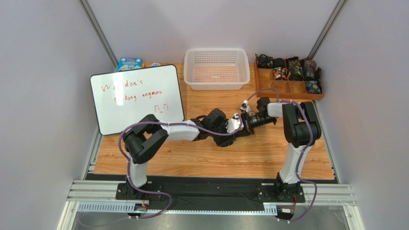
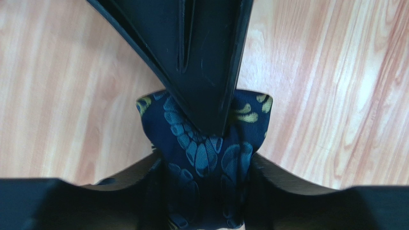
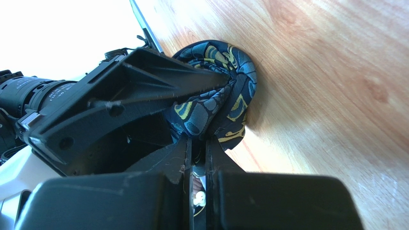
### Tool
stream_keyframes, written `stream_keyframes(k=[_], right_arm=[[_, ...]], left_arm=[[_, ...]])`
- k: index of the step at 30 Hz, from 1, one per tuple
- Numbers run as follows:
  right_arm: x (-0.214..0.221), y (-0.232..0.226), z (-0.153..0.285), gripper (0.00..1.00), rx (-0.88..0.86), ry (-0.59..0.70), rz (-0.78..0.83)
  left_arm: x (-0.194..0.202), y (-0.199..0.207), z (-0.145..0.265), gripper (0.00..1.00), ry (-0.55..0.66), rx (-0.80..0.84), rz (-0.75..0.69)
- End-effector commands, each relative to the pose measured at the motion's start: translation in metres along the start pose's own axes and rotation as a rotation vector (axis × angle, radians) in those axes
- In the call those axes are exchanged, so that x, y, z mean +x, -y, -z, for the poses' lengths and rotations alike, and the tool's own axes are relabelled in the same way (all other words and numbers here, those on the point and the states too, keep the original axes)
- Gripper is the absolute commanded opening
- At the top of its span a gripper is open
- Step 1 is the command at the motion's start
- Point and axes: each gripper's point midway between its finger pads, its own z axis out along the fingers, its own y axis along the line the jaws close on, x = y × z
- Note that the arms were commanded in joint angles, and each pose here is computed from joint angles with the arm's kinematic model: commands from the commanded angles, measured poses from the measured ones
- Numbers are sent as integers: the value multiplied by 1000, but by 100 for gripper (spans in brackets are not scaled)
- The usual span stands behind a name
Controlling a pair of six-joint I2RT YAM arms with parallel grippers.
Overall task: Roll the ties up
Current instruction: Pick up the tie at the center of the board.
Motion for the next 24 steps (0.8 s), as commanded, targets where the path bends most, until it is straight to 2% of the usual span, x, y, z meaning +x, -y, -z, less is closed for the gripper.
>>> stream_keyframes(k=[1,2,3,4,5,9,13,15,17,18,23,24], right_arm=[[-5,0,4,0,75,30,65],[-7,-2,6,0,79,38,69],[-9,-6,9,0,88,52,83],[-10,-11,11,0,89,57,84],[-11,-16,14,0,90,65,91],[-20,-36,30,0,136,116,136],[-35,-54,64,0,247,191,173],[-60,-64,98,0,340,275,248],[-75,-62,135,0,427,348,222],[-90,-71,163,0,520,398,296],[-144,-69,282,0,773,654,330],[-157,-56,297,0,816,668,310]], left_arm=[[34,15,18,62,-121,37,50],[29,14,24,66,-102,37,63],[9,13,38,81,-46,36,58],[-1,13,46,84,-19,37,57],[-15,11,56,99,17,46,65],[-68,11,117,100,137,37,49],[-83,13,161,99,162,8,16],[-79,15,179,99,143,-10,11],[-69,13,188,99,106,-36,19],[-69,12,195,99,111,-54,26],[-50,-2,210,99,69,-122,86],[-48,-5,212,99,67,-133,93]])
